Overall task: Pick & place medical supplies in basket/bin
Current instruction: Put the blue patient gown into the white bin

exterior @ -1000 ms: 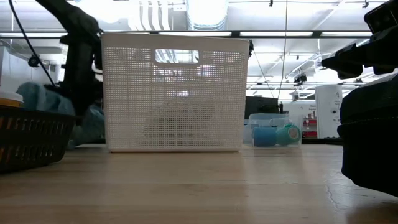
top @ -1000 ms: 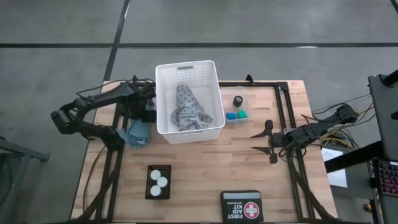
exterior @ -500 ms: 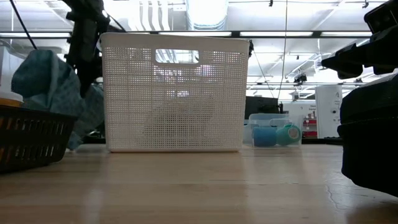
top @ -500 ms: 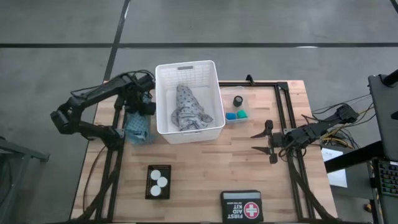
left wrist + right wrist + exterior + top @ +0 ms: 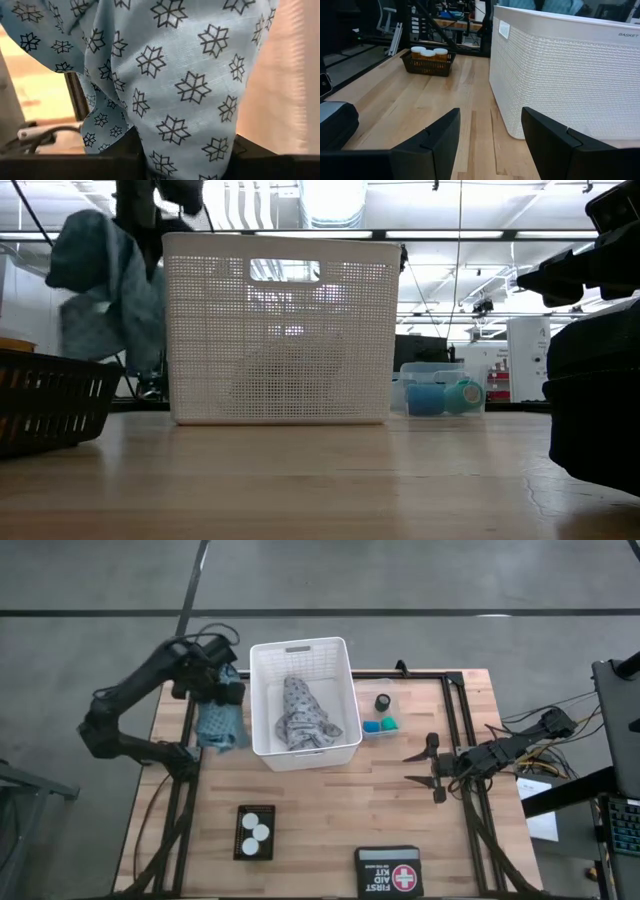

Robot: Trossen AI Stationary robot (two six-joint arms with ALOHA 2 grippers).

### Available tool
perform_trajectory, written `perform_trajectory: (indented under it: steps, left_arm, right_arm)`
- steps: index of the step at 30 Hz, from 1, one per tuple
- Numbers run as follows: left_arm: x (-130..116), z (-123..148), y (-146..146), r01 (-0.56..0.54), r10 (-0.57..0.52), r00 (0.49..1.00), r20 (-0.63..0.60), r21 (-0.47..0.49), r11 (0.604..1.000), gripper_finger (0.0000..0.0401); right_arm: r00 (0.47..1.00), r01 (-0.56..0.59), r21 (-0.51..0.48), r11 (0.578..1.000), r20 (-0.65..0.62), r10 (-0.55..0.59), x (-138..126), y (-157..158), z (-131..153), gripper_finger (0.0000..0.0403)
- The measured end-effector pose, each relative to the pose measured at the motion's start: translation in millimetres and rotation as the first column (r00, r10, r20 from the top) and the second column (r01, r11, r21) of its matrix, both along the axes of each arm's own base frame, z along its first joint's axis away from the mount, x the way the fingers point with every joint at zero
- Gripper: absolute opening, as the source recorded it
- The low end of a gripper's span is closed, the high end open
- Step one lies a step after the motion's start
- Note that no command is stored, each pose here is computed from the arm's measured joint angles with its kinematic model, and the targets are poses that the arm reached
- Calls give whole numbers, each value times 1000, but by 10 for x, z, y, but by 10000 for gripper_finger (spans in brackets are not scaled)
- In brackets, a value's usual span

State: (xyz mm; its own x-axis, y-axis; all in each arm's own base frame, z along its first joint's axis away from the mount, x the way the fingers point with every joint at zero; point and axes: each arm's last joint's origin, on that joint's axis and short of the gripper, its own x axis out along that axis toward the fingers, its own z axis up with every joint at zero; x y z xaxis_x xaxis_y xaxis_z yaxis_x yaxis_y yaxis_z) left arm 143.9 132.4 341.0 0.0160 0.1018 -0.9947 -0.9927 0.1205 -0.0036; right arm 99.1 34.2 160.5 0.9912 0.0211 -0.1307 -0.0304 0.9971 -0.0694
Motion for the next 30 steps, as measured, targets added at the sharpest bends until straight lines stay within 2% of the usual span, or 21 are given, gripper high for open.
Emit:
perform_trajectory:
  steps: [8, 11, 15, 18, 23, 30]
  left_arm:
    - [-152, 535, -102, -65, 38, 991, 128, 213, 975, 129]
    - [-205, 721, -134, -61, 12, 987, 163, 303, 951, 129]
    - [-249, 969, -152, -65, -33, 977, 213, 435, 898, 129]
    - [-244, 1135, -132, -64, -85, 966, 245, 544, 837, 129]
    - [-151, 1333, -29, -92, -178, 939, 295, 713, 696, 129]
    - [98, 1422, 207, -135, -276, 907, 317, 842, 522, 129]
  right_arm:
    - [1000, -1, 0, 1000, 0, 1, 0, 0, 0, 206]
    - [1000, 0, 0, 1000, 0, 0, 0, 0, 0, 206]
    - [1000, -1, 0, 1000, 0, 1, 0, 0, 0, 206]
    - [1000, -1, 0, 1000, 0, 1, 0, 0, 0, 206]
    - [1000, -1, 0, 1000, 0, 1, 0, 0, 0, 206]
    - [1000, 0, 0, 1000, 0, 0, 0, 0, 0, 206]
